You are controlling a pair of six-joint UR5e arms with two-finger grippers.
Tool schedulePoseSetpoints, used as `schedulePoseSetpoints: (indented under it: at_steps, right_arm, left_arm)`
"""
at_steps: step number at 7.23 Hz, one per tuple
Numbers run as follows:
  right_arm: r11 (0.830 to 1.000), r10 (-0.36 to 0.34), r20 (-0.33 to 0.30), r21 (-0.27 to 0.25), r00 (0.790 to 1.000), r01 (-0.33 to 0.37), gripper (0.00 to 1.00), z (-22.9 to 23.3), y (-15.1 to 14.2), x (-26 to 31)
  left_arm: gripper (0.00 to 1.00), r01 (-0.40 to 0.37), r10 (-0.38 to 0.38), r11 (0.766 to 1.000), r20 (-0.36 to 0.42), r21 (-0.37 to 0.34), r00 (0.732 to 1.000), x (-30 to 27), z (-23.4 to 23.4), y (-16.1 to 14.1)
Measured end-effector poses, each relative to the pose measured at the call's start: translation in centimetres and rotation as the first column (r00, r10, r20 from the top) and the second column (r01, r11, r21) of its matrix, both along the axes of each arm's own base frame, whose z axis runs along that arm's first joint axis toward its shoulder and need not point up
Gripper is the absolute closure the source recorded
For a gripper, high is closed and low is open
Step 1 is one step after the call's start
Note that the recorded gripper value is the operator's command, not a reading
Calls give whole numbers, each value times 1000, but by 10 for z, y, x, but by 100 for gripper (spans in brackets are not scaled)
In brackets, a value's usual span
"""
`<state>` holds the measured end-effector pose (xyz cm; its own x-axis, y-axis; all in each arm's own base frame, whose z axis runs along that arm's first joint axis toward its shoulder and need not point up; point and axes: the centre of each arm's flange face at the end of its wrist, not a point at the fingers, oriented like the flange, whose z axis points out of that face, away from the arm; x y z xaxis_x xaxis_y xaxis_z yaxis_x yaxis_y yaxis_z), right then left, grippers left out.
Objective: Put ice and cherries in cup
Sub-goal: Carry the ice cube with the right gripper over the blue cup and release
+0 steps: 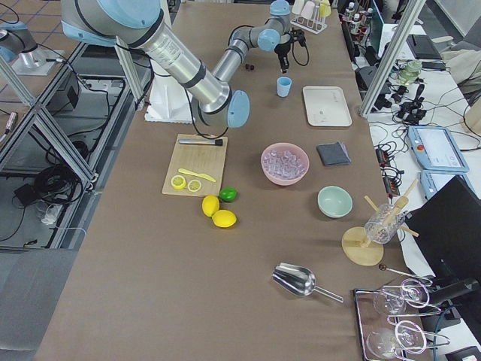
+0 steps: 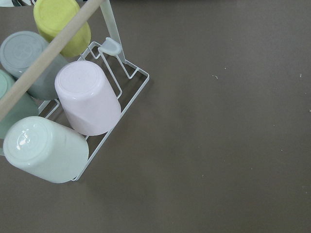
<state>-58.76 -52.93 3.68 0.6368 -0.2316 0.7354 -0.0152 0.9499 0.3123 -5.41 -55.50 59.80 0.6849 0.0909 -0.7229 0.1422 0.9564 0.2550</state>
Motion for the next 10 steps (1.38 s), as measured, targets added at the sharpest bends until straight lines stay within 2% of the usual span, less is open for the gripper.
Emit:
schedulePoseSetpoints:
  at_steps: [2, 4, 9, 10]
  right_arm:
    - [999, 33, -58, 20, 998, -32, 100, 12, -1, -52]
    - [999, 42, -79, 37, 996, -39, 100, 20, 5, -70]
    - [995, 66, -52, 74, 996, -62, 100, 17, 3, -76]
    - [995, 69, -49, 77, 996, -65, 66, 18, 1, -77]
  left_arm:
    - [2, -2, 2, 1000, 0, 1, 1000, 1, -1, -5]
    - [2, -3, 3, 1000, 0, 4, 1000, 2, -3, -6]
    - [2, -4, 4, 1000, 0, 11, 1000, 2, -6, -6]
    - [2, -4, 4, 1000, 0, 11, 1000, 2, -6, -6]
